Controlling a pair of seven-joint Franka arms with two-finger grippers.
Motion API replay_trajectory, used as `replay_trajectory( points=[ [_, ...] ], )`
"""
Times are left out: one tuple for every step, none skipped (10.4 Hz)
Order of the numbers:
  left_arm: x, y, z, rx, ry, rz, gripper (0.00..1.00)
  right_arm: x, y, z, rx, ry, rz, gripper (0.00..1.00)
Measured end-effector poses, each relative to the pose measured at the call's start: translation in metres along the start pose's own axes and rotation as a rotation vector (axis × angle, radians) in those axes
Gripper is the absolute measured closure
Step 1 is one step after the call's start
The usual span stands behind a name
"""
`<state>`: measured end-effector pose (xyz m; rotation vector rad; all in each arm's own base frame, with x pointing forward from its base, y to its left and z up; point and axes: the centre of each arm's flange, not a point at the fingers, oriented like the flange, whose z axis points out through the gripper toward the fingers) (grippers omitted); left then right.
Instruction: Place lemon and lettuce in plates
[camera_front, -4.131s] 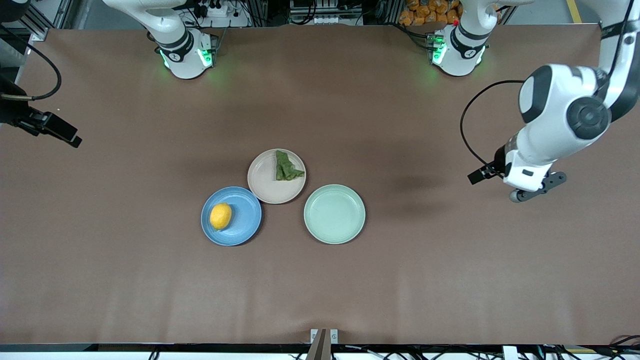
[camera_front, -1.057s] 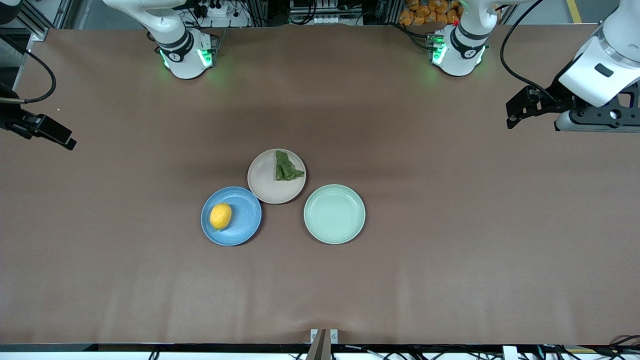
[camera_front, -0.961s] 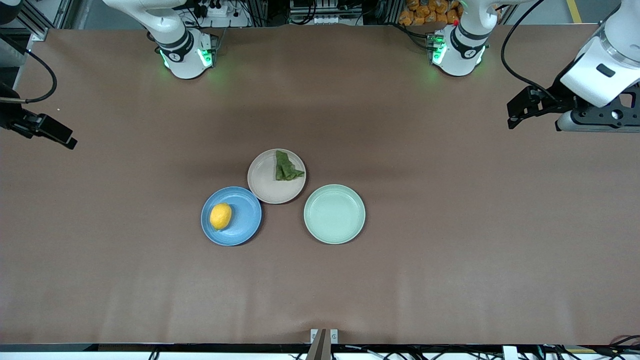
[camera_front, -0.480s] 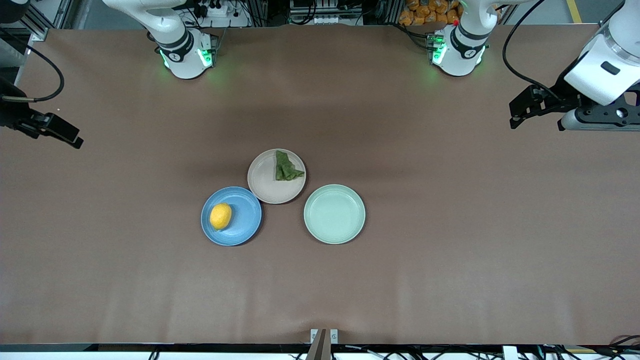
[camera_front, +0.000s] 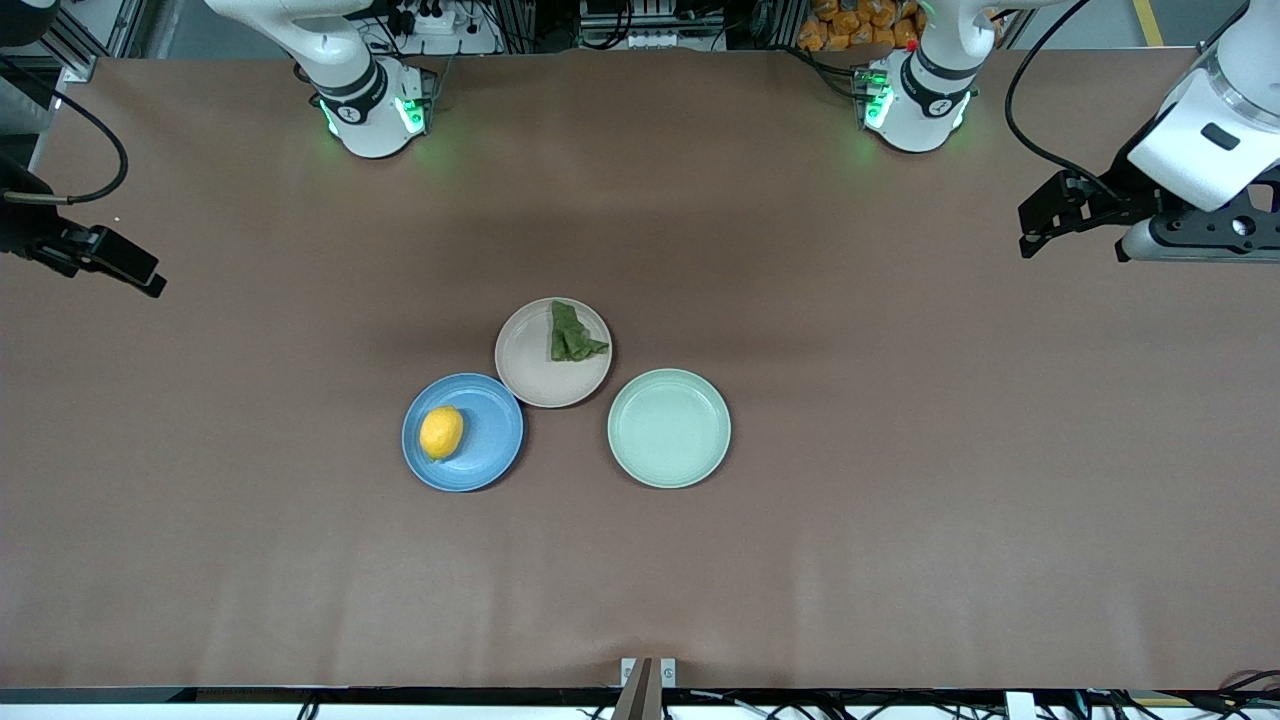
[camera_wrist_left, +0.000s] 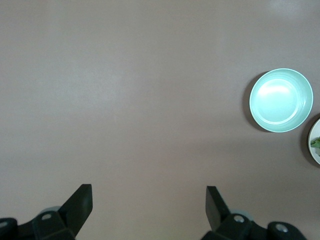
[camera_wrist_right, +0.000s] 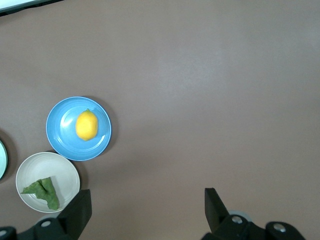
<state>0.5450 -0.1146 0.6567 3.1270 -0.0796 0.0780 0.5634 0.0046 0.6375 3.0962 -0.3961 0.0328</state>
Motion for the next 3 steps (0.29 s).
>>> replay_trajectory(
  points=[
    [0.0000, 0.0000, -0.0009, 0.000, 0.002, 0.001, 0.00, 0.0005, 0.0019, 0.0000, 0.000, 0.000, 0.003, 0.00],
    [0.0001, 0.0000, -0.0016, 0.000, 0.003, 0.002, 0.00, 0.0008, 0.0029, 0.0001, 0.000, 0.000, 0.005, 0.00],
    [0.0001, 0.0000, -0.0021, 0.000, 0.004, 0.002, 0.00, 0.0008, 0.0030, 0.0001, 0.000, 0.000, 0.006, 0.00]
  ],
)
